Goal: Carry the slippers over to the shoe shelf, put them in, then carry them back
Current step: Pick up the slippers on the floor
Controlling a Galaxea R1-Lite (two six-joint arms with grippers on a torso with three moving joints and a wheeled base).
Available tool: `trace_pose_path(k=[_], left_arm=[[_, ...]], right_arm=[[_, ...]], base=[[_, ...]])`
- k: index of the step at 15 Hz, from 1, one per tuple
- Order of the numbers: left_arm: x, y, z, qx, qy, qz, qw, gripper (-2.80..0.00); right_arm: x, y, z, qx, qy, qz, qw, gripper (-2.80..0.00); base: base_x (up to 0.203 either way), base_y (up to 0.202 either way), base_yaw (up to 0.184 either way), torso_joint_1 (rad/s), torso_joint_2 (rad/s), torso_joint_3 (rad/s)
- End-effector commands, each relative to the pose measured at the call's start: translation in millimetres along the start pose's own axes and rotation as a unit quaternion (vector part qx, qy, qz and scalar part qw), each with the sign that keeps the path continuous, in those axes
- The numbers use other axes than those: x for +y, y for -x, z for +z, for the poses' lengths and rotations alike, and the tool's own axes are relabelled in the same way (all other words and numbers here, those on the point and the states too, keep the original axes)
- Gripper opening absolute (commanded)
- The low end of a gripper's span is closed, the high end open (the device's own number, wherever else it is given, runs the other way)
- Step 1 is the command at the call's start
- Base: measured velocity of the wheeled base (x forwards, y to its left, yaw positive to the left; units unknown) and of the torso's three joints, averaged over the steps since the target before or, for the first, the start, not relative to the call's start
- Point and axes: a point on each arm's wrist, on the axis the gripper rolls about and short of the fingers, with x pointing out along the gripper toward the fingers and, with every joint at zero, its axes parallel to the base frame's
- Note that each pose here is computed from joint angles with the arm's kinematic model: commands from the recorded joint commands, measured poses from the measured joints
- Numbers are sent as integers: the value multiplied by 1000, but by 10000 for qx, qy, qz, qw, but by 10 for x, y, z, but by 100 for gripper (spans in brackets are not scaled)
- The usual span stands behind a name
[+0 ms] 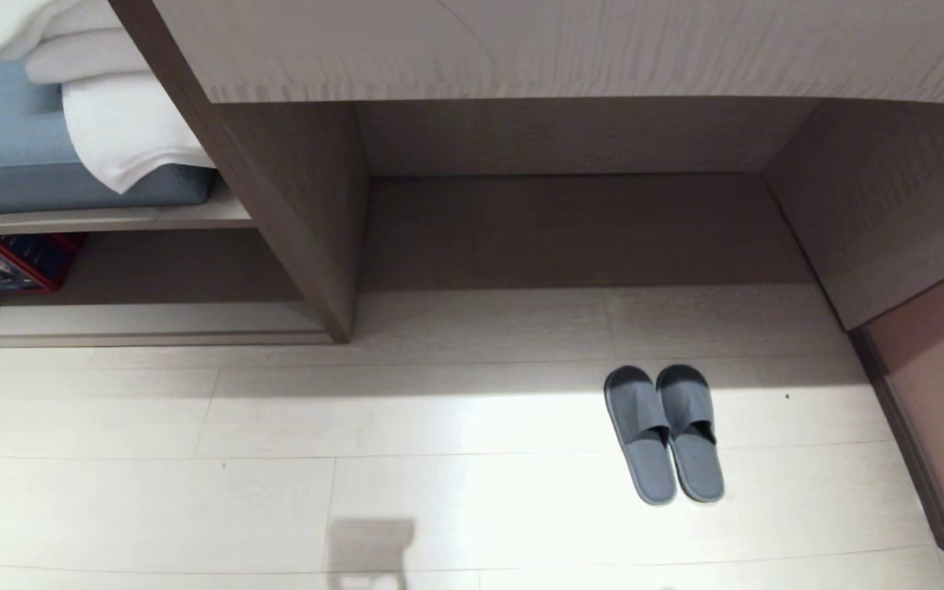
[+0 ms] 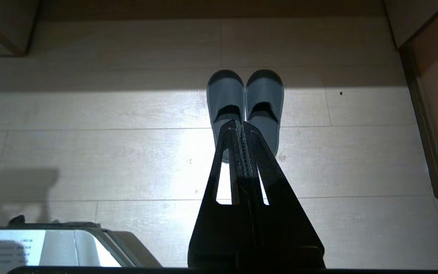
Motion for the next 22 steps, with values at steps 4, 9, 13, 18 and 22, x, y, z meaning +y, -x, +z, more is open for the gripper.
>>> trace_pose_path(k=[4, 9, 13, 18, 22], left_arm=[[0, 0, -1, 7, 3, -1, 10000, -280], [0, -1, -1, 10, 11, -1, 10000, -280], [0, 0, -1, 9, 11, -1, 10000, -280], [0, -1, -1, 13, 19, -1, 10000, -280], [0, -1, -1, 13, 19, -1, 10000, -280]], right_arm=[[0, 0, 0, -5, 6, 0, 10000, -280], [0, 0, -1, 3, 44, 0, 10000, -280], [0, -1, -6, 11, 43, 7, 10000, -280], [0, 0, 0, -3, 75, 8, 10000, -280], [0, 0, -3, 6, 75, 8, 10000, -280]], base=[[0, 0, 0, 2, 1, -197], [0, 0, 0, 3, 4, -195], [0, 0, 0, 4, 5, -195], [0, 0, 0, 5, 5, -195], [0, 0, 0, 2, 4, -201]])
